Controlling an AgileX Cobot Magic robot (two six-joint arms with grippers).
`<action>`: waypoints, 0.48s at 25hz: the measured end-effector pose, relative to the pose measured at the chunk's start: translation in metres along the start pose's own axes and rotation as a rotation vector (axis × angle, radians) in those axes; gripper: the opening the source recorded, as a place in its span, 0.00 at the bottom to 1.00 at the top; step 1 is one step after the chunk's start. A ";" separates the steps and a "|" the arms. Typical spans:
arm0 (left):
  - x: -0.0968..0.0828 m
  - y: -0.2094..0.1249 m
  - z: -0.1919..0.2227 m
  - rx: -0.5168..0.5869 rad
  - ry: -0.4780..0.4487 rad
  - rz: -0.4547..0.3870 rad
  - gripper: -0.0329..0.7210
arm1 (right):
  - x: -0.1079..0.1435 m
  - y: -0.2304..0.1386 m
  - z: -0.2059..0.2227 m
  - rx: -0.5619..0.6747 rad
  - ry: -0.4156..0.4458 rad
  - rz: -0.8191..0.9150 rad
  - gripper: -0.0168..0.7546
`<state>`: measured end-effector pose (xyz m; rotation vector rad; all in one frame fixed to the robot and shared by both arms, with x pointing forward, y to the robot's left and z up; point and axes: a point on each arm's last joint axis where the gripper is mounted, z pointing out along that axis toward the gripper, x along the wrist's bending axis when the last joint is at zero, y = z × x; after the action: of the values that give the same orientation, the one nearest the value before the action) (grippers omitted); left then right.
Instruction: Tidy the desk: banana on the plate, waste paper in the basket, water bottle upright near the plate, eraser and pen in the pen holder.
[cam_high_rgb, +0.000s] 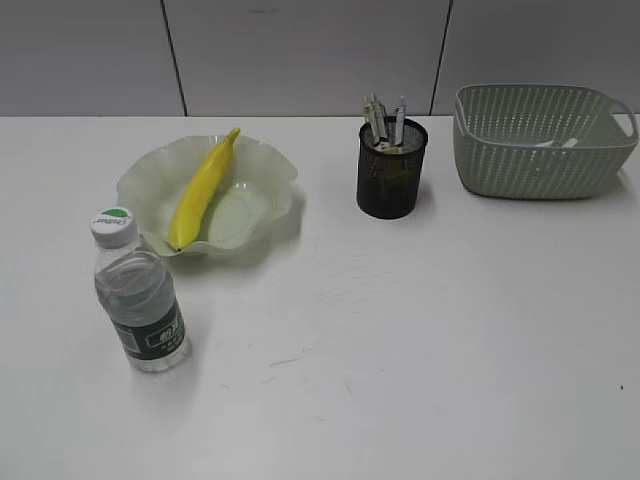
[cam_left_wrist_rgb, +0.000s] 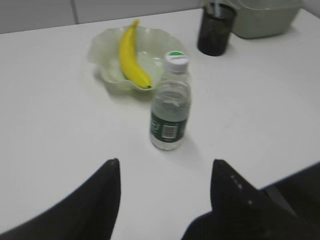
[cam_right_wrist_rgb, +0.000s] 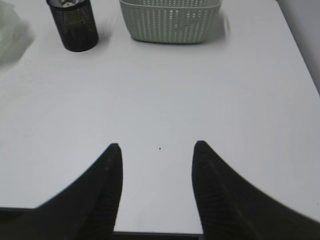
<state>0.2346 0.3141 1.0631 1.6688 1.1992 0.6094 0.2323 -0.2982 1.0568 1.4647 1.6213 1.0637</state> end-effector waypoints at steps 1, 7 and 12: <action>-0.001 0.000 -0.001 -0.008 0.059 -0.027 0.61 | 0.000 0.000 0.000 -0.001 -0.025 0.013 0.50; -0.004 -0.002 -0.003 -0.046 0.303 -0.141 0.61 | 0.001 0.000 0.000 -0.003 -0.089 0.043 0.50; -0.004 -0.002 -0.003 -0.051 0.345 -0.160 0.61 | 0.001 0.000 0.000 -0.003 -0.087 0.044 0.50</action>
<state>0.2295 0.3115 1.0632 1.4445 1.5320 0.8428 0.2325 -0.2973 1.0568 1.5300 1.5323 1.0115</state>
